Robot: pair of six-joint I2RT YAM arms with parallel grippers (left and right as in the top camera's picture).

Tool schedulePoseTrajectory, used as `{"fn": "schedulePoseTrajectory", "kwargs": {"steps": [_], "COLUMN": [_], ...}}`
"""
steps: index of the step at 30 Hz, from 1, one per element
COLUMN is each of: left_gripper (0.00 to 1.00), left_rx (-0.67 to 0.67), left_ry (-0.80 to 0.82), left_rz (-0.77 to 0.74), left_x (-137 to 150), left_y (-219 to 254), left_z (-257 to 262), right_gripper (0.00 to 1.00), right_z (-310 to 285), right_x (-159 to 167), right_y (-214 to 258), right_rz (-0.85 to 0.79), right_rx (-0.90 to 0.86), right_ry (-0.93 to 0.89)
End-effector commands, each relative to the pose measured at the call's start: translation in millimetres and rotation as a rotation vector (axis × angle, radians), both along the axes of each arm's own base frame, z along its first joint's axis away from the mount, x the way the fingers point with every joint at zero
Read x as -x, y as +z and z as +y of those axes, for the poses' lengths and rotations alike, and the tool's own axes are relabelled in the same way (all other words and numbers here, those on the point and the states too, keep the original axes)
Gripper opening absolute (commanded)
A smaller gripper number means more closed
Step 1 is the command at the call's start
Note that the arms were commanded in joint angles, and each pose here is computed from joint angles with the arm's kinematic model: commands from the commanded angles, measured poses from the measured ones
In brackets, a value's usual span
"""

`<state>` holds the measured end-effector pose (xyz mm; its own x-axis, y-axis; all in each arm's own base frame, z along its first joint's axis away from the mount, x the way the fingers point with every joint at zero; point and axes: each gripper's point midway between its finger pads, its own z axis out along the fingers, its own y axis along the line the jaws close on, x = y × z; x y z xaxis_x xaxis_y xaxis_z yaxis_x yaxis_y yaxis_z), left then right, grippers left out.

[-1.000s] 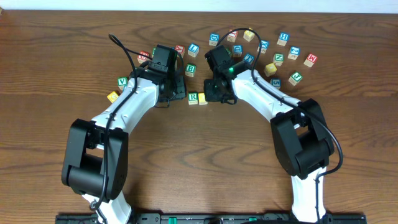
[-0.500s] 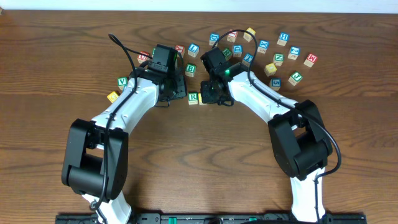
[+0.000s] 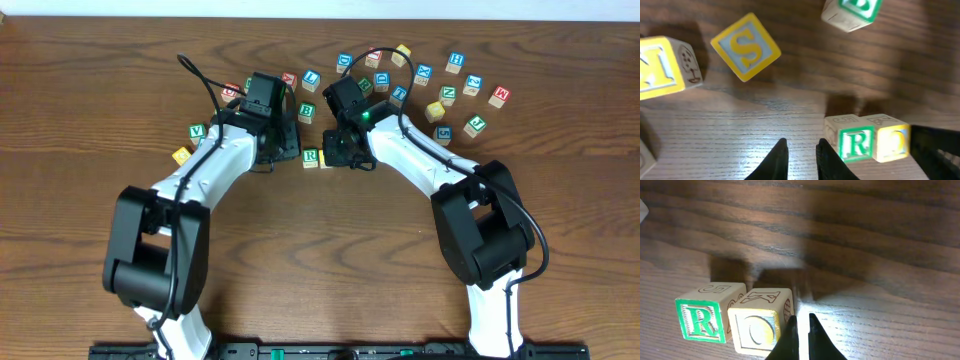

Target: Spell out ROBOT

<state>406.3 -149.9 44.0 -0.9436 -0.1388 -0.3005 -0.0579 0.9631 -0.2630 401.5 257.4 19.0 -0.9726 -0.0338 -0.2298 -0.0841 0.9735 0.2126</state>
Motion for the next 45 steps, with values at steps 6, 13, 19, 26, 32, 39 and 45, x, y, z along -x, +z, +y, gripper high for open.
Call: {"fn": "schedulePoseTrajectory", "kwargs": {"steps": [6, 13, 19, 26, 32, 39, 45], "left_gripper": [0.19, 0.19, 0.19, 0.19, 0.19, 0.19, 0.19], "left_rx": [-0.017, -0.017, -0.017, -0.017, -0.018, -0.017, -0.018], "left_ry": [-0.004, -0.004, -0.004, -0.004, -0.004, -0.006, -0.033], "left_rz": [0.040, 0.041, 0.041, 0.041, 0.041, 0.041, 0.041], "left_x": [6, 6, 6, 6, 6, 6, 11], "left_y": [-16, -16, -16, -16, -16, -16, -16], "left_z": [3, 3, 3, 3, 3, 2, -9], "right_gripper": [0.03, 0.04, 0.05, 0.05, 0.06, 0.07, 0.09], "right_z": [-1, 6, 12, 14, 17, 17, 19], "right_x": [12, 20, 26, 24, 15, 12, 5], "right_y": [5, 4, 4, 5, 7, 8, 10], "right_rz": [0.036, 0.050, 0.064, 0.054, 0.017, -0.001, -0.032], "right_rx": [0.007, 0.011, -0.003, -0.009, -0.021, -0.017, -0.026], "right_ry": [-0.019, 0.002, 0.020, 0.019, 0.018, 0.013, 0.011]}}
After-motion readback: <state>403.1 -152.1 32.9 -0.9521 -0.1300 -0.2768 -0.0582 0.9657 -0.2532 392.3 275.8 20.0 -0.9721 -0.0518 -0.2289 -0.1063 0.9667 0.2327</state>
